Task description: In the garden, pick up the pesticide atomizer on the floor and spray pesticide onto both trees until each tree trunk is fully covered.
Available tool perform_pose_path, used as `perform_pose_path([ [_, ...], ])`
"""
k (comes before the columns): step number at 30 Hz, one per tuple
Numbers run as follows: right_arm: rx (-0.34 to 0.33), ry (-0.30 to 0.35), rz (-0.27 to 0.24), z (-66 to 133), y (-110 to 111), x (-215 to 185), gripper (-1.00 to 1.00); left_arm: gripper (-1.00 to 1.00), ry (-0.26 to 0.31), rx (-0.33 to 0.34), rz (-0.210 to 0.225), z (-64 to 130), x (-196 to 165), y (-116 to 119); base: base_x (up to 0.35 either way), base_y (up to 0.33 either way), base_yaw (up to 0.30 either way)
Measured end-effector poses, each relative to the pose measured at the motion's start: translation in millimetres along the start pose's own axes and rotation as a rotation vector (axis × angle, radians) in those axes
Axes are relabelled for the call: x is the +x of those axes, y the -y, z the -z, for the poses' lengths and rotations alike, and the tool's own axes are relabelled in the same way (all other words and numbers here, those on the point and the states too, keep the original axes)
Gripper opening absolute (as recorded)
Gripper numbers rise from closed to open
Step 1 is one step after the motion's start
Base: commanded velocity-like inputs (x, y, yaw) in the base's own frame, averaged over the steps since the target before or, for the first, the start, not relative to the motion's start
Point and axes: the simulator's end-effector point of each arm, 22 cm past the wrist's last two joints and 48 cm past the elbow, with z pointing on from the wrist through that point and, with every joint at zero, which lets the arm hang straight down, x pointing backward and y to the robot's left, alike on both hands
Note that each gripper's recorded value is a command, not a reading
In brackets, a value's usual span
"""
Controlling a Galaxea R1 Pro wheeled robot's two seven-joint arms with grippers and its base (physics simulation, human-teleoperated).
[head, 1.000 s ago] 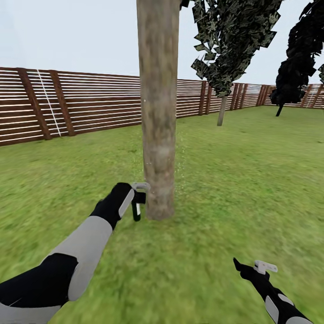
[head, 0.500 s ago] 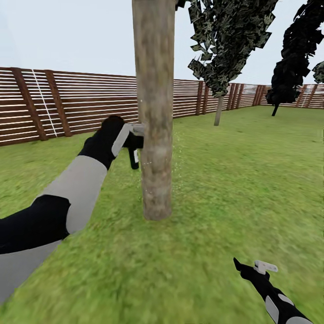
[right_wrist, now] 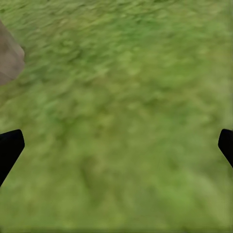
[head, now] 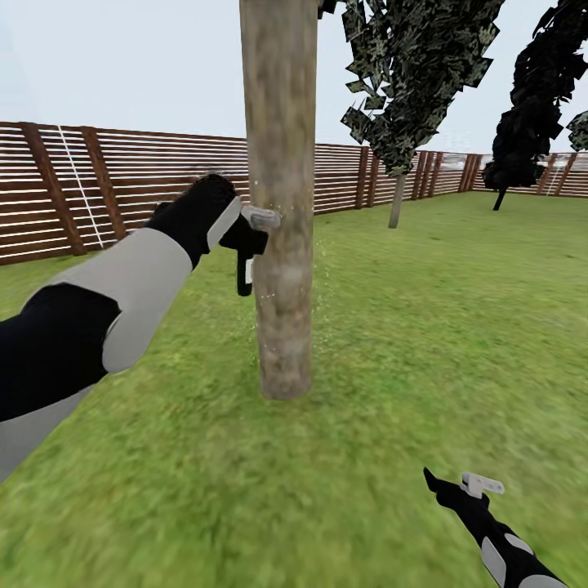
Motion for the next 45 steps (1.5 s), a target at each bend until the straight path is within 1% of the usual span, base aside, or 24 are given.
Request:
perform_pose_path([
  [2, 0.000, -0.001, 0.000, 0.1, 0, 0, 1.00, -1.00, -0.026, 0.084, 0.005, -5.7, 10, 18, 0.000, 0.000, 0.000],
  [3, 0.000, 0.000, 0.000, 0.0, 0, 0, 1.00, -1.00, -0.032, 0.103, 0.002, -6.9, 13, 22, 0.000, 0.000, 0.000],
  [5, 0.000, 0.000, 0.000, 0.0, 0, 0, 1.00, -1.00, -0.040, 0.111, 0.000, -9.5, 17, 24, 0.000, 0.000, 0.000],
  [7, 0.000, -0.001, 0.001, -0.1, 0, 0, 1.00, -1.00, -0.105, 0.108, 0.013, -24.4, 43, 21, 0.000, 0.000, 0.000],
  [9, 0.000, -0.001, 0.001, 0.0, 0, 0, 1.00, -1.00, -0.147, 0.115, 0.024, -36.0, 64, 23, 0.000, 0.000, 0.000],
  [12, 0.000, -0.001, 0.001, -0.1, 0, 0, 1.00, -1.00, -0.231, 0.134, 0.039, -63.7, 118, 32, 0.000, 0.000, 0.000],
  [13, 0.000, 0.000, 0.001, 0.0, 0, 0, 1.00, -1.00, -0.259, 0.144, 0.041, -76.7, 144, 38, 0.000, 0.000, 0.000],
  [17, 0.000, -0.001, 0.001, -0.1, 0, 0, 1.00, -1.00, -0.308, 0.170, 0.050, -103.5, 199, 53, 0.000, 0.000, 0.000],
  [22, -0.001, -0.001, 0.001, -0.1, 0, 0, 1.00, -1.00, -0.337, 0.190, 0.053, -125.3, 252, 68, 0.000, 0.000, 0.000],
  [24, -0.001, -0.001, 0.002, 0.0, 0, 0, 1.00, -1.00, -0.322, 0.195, 0.053, -125.1, 247, 70, 0.000, 0.000, 0.000],
  [25, -0.001, 0.000, 0.002, 0.1, 0, 0, 1.00, -1.00, -0.290, 0.198, 0.048, -122.5, 234, 71, 0.000, 0.000, 0.000],
  [26, -0.001, 0.000, 0.002, 0.0, 0, 0, 1.00, -1.00, -0.230, 0.199, 0.031, -114.3, 203, 73, 0.000, 0.000, 0.000],
  [27, -0.001, 0.000, 0.002, 0.1, 0, 0, 1.00, -1.00, -0.222, 0.211, 0.038, -103.9, 188, 76, 0.000, 0.000, 0.000],
  [28, -0.001, -0.001, 0.002, 0.1, 0, 0, 1.00, -1.00, -0.223, 0.198, 0.029, -99.0, 183, 71, 0.000, 0.000, 0.000],
  [30, -0.001, 0.000, 0.002, 0.1, 0, 0, 1.00, -1.00, -0.173, 0.191, 0.022, -84.2, 150, 65, 0.000, 0.000, 0.000],
  [32, -0.001, 0.001, 0.002, 0.2, 0, 0, 1.00, -1.00, -0.106, 0.170, 0.009, -63.5, 105, 53, 0.000, 0.000, 0.000],
  [33, -0.001, -0.001, 0.002, 0.0, 0, 0, 1.00, -1.00, -0.098, 0.159, 0.008, -61.2, 100, 47, 0.000, 0.000, 0.000],
  [35, -0.001, 0.000, 0.002, 0.0, 0, 0, 1.00, -1.00, -0.080, 0.108, 0.021, -54.3, 88, 10, 0.000, 0.000, 0.000],
  [36, -0.001, 0.000, 0.002, 0.0, 0, 0, 1.00, -1.00, -0.057, 0.077, 0.047, -44.6, 76, -21, 0.000, 0.000, 0.000],
  [37, -0.001, 0.000, 0.002, 0.0, 0, 0, 1.00, -1.00, -0.045, 0.036, 0.040, -39.0, 69, -41, 0.000, 0.000, 0.000],
  [38, -0.001, 0.000, 0.002, 0.0, 0, 0, 1.00, -1.00, -0.040, 0.053, 0.059, -37.1, 66, -41, 0.000, 0.000, 0.000],
  [42, -0.001, -0.001, 0.002, 0.0, -1, 0, 1.00, -1.00, -0.042, 0.047, 0.060, -36.6, 66, -45, 0.000, 0.000, 0.000],
  [43, -0.001, -0.001, 0.002, 0.0, -1, 0, 1.00, -1.00, -0.053, 0.045, 0.062, -39.2, 71, -46, 0.000, 0.000, 0.000],
  [45, -0.001, -0.001, 0.003, -0.1, 0, 0, 1.00, -1.00, -0.128, 0.048, 0.078, -55.1, 102, -45, 0.000, 0.000, 0.000],
])
